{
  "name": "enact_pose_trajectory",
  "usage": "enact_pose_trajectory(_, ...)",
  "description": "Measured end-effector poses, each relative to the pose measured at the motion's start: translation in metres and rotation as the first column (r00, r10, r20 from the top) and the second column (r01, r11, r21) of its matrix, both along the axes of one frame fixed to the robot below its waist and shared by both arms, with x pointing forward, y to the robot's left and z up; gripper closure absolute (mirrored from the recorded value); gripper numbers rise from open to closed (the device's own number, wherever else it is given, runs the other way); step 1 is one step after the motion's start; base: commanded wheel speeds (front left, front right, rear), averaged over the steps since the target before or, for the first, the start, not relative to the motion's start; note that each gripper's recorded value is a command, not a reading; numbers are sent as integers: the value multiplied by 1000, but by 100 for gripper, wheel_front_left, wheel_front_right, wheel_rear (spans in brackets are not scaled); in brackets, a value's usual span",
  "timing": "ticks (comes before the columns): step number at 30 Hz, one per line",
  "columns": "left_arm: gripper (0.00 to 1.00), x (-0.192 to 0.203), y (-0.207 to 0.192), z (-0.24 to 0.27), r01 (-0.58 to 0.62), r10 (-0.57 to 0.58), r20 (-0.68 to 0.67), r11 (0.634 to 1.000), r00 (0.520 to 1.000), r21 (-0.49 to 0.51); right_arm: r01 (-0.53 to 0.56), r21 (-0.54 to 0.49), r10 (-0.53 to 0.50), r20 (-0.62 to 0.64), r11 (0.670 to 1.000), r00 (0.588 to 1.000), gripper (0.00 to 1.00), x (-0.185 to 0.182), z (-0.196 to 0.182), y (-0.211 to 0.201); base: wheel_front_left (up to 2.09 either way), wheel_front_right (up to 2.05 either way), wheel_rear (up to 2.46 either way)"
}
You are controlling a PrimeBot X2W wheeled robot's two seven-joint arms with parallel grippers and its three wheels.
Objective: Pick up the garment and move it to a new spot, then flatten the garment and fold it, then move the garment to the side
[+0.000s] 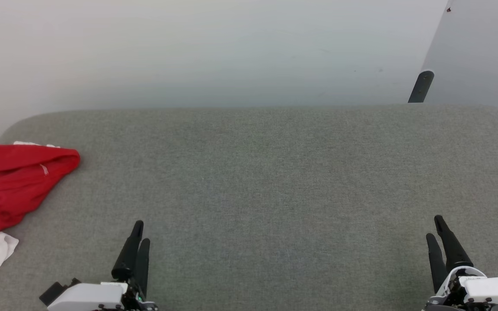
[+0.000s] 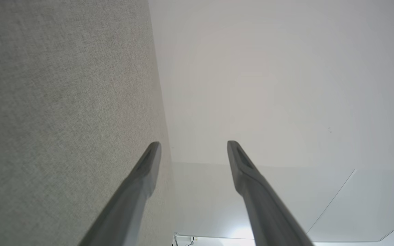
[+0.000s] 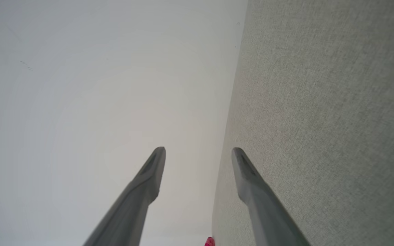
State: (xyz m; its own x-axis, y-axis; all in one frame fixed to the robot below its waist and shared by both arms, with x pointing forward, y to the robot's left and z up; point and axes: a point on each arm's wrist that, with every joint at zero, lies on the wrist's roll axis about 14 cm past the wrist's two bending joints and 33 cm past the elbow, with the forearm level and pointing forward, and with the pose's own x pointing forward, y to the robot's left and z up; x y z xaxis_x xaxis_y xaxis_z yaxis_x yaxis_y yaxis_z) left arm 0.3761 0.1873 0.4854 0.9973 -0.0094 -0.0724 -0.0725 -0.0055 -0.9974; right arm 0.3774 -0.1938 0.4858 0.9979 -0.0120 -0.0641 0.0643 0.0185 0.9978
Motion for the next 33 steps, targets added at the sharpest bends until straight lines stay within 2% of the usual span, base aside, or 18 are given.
enact_pose_trajectory(11, 0, 0, -2, 7, 6, -7, 13, 998, 1000, 70, 3, -80, -2, 16, 997, 1000, 0, 1, 6, 4, 0, 0, 0)
enact_pose_trajectory(20, 0, -1, -2, 12, 4, -7, 21, 987, 1000, 161, 0, -206, 5, 22, 979, 1000, 0, 0, 8, 6, 0, 0, 0)
enact_pose_trajectory(26, 0, -2, 0, 11, 5, -9, 12, 964, 1000, 265, -5, -330, 17, 32, 944, 999, 0, 0, 12, 7, 0, 0, 0)
enact_pose_trajectory(33, 0, -3, 2, 10, 12, -13, 1, 915, 1000, 403, -16, -482, 43, 44, 876, 998, 0, 0, 17, 11, 0, 0, 0)
